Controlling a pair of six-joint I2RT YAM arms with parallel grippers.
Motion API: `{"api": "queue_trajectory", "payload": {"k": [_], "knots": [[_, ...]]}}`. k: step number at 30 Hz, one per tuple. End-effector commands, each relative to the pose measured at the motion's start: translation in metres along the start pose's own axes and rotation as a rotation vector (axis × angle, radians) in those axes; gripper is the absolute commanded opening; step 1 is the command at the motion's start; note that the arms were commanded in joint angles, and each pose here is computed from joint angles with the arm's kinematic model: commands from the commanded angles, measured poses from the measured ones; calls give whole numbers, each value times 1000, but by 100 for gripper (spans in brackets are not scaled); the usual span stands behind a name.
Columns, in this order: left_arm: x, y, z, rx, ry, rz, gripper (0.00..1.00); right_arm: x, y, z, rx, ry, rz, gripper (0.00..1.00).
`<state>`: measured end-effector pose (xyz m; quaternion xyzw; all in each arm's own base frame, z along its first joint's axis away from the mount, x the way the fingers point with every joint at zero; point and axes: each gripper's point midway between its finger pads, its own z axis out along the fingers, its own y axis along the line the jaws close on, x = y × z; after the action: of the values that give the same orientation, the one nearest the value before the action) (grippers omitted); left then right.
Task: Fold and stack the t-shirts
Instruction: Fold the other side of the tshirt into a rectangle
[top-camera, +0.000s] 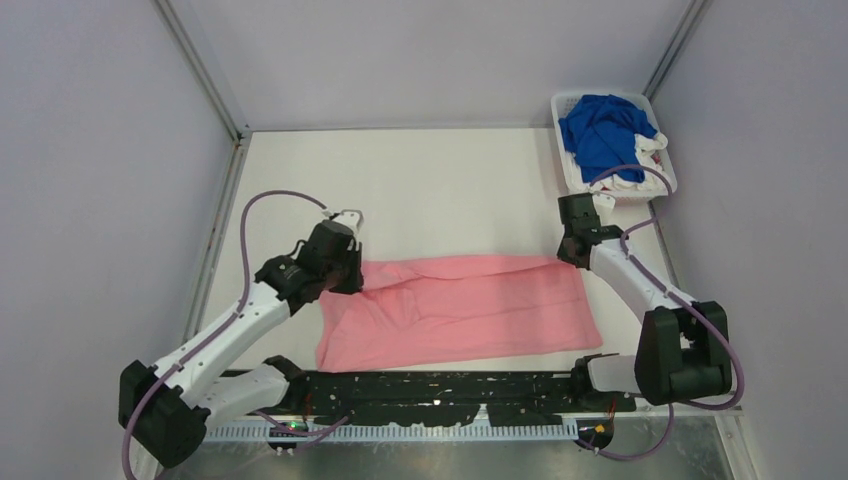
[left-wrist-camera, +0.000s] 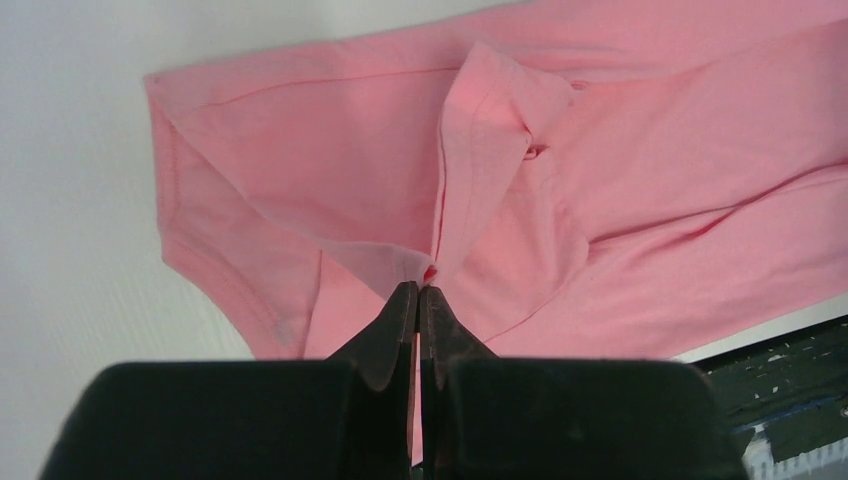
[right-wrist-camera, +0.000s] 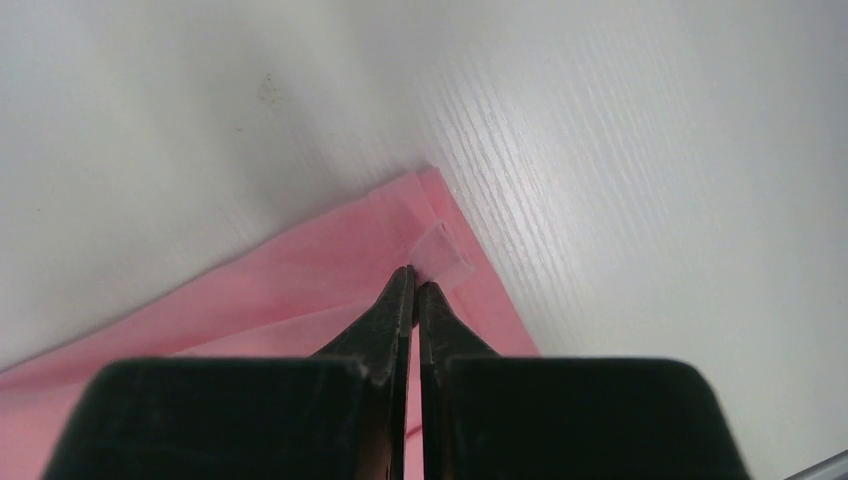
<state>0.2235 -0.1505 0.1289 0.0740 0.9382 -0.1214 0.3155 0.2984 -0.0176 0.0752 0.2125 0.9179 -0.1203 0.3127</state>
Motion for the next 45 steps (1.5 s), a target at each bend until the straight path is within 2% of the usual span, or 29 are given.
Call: {"api": "queue_trajectory", "payload": {"k": [1, 10, 19, 23, 24, 25, 26, 27, 28, 29, 30, 31, 32, 34, 37, 41, 45], "knots": [[4, 6, -16, -22, -49, -31, 0, -7, -8, -14, 1, -50, 12, 5], [16, 3, -37, 40, -92, -48, 0, -3, -12, -30, -39, -62, 13, 6], [64, -3, -30, 97, 19, -91, 0, 21, -21, -34, -45, -24, 10, 9], [89, -1, -20, 94, 96, -124, 0, 43, -25, -32, -41, 36, 11, 16], [95, -2, -18, 97, 117, -128, 3, 51, -27, -32, -36, 63, 9, 19], [103, -4, -19, 114, 153, -133, 11, 56, -27, -32, -40, 81, 10, 24], [108, -4, -20, 114, 173, -134, 20, 63, -30, -33, -32, 104, 14, 42], [110, -3, -21, 109, 183, -135, 31, 66, -31, -34, -28, 111, 18, 50], [110, -4, -23, 114, 184, -136, 48, 69, -34, -36, -21, 117, 30, 63], [107, -7, -25, 128, 175, -136, 61, 69, -36, -38, -14, 113, 36, 69], [103, -11, -28, 150, 160, -133, 76, 66, -37, -41, -20, 98, 56, 79], [96, -15, -31, 175, 140, -129, 90, 62, -37, -44, -26, 78, 67, 84], [88, -20, -34, 197, 113, -125, 98, 56, -36, -48, -36, 52, 84, 91], [70, -28, -36, 233, 48, -114, 100, 43, -35, -56, -59, -2, 110, 96], [48, -38, -29, 258, -13, -108, 100, 28, -27, -66, -134, -75, 124, 99], [18, -47, -4, 210, -39, -89, 100, 10, -13, -80, -262, -183, 145, 95], [-1, -54, 32, 148, -6, -68, 99, 13, -9, -83, -305, -200, 131, 95]]}}
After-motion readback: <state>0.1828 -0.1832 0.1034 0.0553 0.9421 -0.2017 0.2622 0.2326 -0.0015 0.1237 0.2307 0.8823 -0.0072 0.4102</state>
